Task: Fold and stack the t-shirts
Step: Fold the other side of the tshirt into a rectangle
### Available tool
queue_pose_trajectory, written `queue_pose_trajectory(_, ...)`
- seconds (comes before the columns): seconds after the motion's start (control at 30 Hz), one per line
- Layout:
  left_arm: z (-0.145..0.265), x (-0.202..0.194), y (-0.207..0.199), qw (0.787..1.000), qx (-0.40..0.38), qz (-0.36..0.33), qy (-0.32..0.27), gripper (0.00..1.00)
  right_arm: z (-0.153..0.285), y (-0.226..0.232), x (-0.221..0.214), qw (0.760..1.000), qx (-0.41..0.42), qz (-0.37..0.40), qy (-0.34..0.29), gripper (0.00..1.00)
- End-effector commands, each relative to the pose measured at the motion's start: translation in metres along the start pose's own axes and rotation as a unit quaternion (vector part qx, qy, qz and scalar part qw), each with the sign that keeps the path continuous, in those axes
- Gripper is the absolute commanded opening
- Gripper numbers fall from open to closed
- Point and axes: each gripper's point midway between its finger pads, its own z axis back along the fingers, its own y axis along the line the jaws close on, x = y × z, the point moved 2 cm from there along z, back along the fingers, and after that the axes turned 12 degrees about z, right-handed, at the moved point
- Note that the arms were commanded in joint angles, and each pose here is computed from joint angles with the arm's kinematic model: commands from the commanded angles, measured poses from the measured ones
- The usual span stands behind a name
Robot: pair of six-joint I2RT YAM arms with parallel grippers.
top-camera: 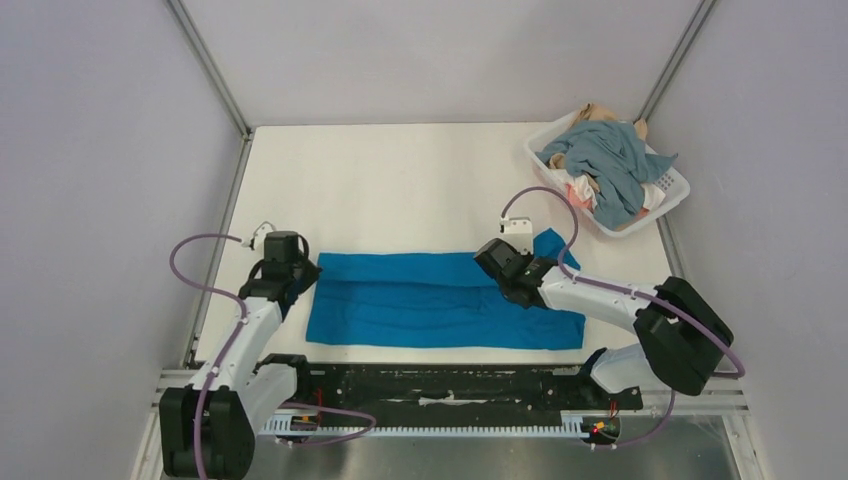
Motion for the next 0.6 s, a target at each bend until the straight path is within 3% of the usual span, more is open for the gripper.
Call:
queue_pose_trajectory(0.0, 0.000, -0.001, 0.026, 0.998, 0.061, 0.025, -0.020, 0.02, 0.015, -0.005, -0.031, 0.999, -0.017, -0.025, 0.021, 0.27)
queue_pose_trajectory(0.07, 0.004, 0.000, 0.033, 0.996, 0.081, 0.027, -0.023, 0.04, 0.024, -0.004, -0.052, 0.999, -0.011, -0.021, 0.034, 0.39)
queue_pose_trajectory(0.2, 0.014, 0.004, 0.036, 0.995, 0.082, 0.041, -0.039, 0.44, 0.045, 0.003, -0.071, 0.999, 0.023, -0.029, 0.020, 0.54)
queue_pose_trajectory(0.33, 0.029, 0.012, 0.020, 0.996, 0.039, 0.060, -0.048, 0.79, 0.060, -0.007, -0.042, 0.998, 0.022, -0.042, -0.045, 0.78)
queue_pose_trajectory(0.4, 0.036, 0.015, 0.006, 0.998, 0.008, 0.056, -0.041, 0.80, 0.067, -0.017, -0.017, 0.994, 0.001, -0.054, -0.091, 0.98)
queue_pose_trajectory(0.5, 0.037, 0.004, -0.023, 0.997, -0.065, 0.040, 0.008, 0.81, 0.071, -0.027, 0.006, 0.987, -0.030, -0.081, -0.138, 0.98)
queue_pose_trajectory(0.57, 0.031, -0.013, -0.042, 0.991, -0.115, 0.031, 0.064, 0.82, 0.072, -0.020, 0.026, 0.986, -0.019, -0.054, -0.159, 0.98)
